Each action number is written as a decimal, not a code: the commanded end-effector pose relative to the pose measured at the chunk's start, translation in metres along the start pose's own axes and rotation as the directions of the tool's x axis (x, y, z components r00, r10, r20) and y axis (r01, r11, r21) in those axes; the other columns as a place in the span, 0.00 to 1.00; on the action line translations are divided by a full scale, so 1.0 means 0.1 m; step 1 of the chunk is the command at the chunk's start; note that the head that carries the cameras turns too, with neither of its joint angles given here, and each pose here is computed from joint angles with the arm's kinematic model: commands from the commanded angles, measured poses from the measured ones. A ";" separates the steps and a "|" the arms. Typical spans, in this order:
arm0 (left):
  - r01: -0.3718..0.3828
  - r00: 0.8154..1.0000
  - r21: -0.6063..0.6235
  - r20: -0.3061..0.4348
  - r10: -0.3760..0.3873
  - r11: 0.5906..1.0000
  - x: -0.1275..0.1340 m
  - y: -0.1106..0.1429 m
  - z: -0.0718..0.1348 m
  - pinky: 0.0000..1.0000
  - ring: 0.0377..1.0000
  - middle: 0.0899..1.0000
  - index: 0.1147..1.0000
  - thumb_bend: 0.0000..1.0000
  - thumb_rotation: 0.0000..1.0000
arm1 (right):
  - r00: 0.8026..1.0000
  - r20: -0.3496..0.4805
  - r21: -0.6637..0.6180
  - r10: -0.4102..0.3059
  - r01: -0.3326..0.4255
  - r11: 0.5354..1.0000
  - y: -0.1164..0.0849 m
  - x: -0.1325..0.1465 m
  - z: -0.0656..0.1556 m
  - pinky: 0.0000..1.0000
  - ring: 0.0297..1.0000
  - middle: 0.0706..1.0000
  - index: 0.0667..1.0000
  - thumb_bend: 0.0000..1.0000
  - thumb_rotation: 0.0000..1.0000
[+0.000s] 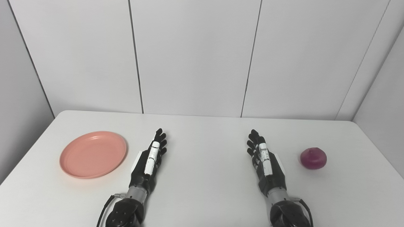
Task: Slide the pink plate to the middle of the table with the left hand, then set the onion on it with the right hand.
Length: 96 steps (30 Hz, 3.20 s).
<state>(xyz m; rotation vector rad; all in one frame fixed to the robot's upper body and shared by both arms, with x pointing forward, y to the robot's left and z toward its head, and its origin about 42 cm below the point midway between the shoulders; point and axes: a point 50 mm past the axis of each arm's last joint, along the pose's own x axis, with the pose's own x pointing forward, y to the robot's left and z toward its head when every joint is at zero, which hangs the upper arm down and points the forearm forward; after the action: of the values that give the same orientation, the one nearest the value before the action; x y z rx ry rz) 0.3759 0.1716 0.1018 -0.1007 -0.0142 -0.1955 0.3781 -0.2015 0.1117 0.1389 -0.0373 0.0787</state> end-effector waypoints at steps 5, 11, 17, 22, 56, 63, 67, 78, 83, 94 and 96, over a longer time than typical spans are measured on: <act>-0.007 1.000 0.010 -0.026 0.007 1.000 -0.08 0.03 -0.14 0.99 1.00 1.00 1.00 0.49 1.00 | 0.997 0.079 -0.009 0.011 -0.010 1.000 -0.01 0.06 0.16 0.98 0.98 0.96 0.96 0.57 0.94; -0.005 1.000 0.008 -0.026 0.005 1.000 -0.08 0.03 -0.14 0.99 1.00 1.00 1.00 0.50 1.00 | 0.997 0.079 -0.003 0.009 -0.009 1.000 -0.01 0.06 0.16 0.98 0.98 0.96 0.96 0.56 0.94; -0.007 1.000 0.001 -0.029 0.007 1.000 -0.08 0.03 -0.13 0.99 1.00 1.00 1.00 0.49 1.00 | 0.997 0.075 -0.013 0.006 -0.005 1.000 -0.02 0.07 0.15 0.98 0.97 0.96 0.96 0.57 0.94; -0.007 1.000 0.003 -0.029 0.007 1.000 -0.08 0.03 -0.14 0.99 1.00 1.00 1.00 0.49 1.00 | 0.997 0.076 -0.012 0.010 -0.009 1.000 -0.02 0.07 0.15 0.98 0.97 0.96 0.96 0.57 0.94; -0.005 1.000 0.002 -0.029 0.005 1.000 -0.09 0.01 -0.16 0.99 1.00 1.00 1.00 0.49 1.00 | 0.997 0.079 -0.015 0.014 -0.013 1.000 -0.05 0.06 0.14 0.99 0.98 0.97 0.97 0.55 0.94; 0.002 1.000 0.028 -0.023 -0.001 1.000 -0.08 -0.12 -0.20 0.98 0.99 0.99 1.00 0.50 1.00 | 0.996 0.083 -0.013 0.028 -0.027 1.000 -0.19 0.03 0.13 1.00 0.99 0.98 0.98 0.56 0.94; -0.002 1.000 0.051 -0.023 0.003 0.999 -0.05 -0.28 -0.23 0.97 0.98 0.98 0.98 0.51 1.00 | 0.997 0.082 0.026 0.010 -0.012 1.000 -0.35 0.03 0.09 1.00 0.99 0.98 0.98 0.53 0.92; -0.001 0.999 0.083 -0.043 0.005 0.997 0.00 -0.52 -0.25 1.00 1.00 1.00 0.98 0.55 1.00 | 0.996 0.086 0.051 -0.014 0.010 0.999 -0.62 0.04 -0.01 1.00 0.98 0.98 0.97 0.51 0.87; 0.002 0.999 0.079 -0.036 0.000 0.997 0.02 -0.54 -0.25 1.00 1.00 1.00 0.98 0.54 1.00 | 0.996 0.088 0.047 0.001 -0.005 0.999 -0.63 0.03 0.01 1.00 0.99 0.99 0.99 0.49 0.90; -0.004 0.999 0.067 -0.040 0.007 0.998 0.05 -0.53 -0.27 1.00 1.00 1.00 0.98 0.56 1.00 | 0.995 0.097 0.045 0.001 -0.006 0.999 -0.63 0.02 0.06 1.00 0.99 0.99 0.98 0.48 0.89; -0.005 1.000 0.052 -0.031 0.007 0.999 0.06 -0.52 -0.24 1.00 1.00 1.00 0.99 0.55 1.00 | 0.995 0.098 0.046 0.003 -0.007 0.999 -0.63 0.02 0.06 1.00 0.99 0.99 0.99 0.48 0.88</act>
<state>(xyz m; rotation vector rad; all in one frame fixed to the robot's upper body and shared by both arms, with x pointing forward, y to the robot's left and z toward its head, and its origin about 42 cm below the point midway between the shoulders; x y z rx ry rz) 0.3804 0.1141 0.0981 -0.0239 -0.0092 -0.2032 0.3928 -0.2537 0.1130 0.1972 -0.1107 0.0817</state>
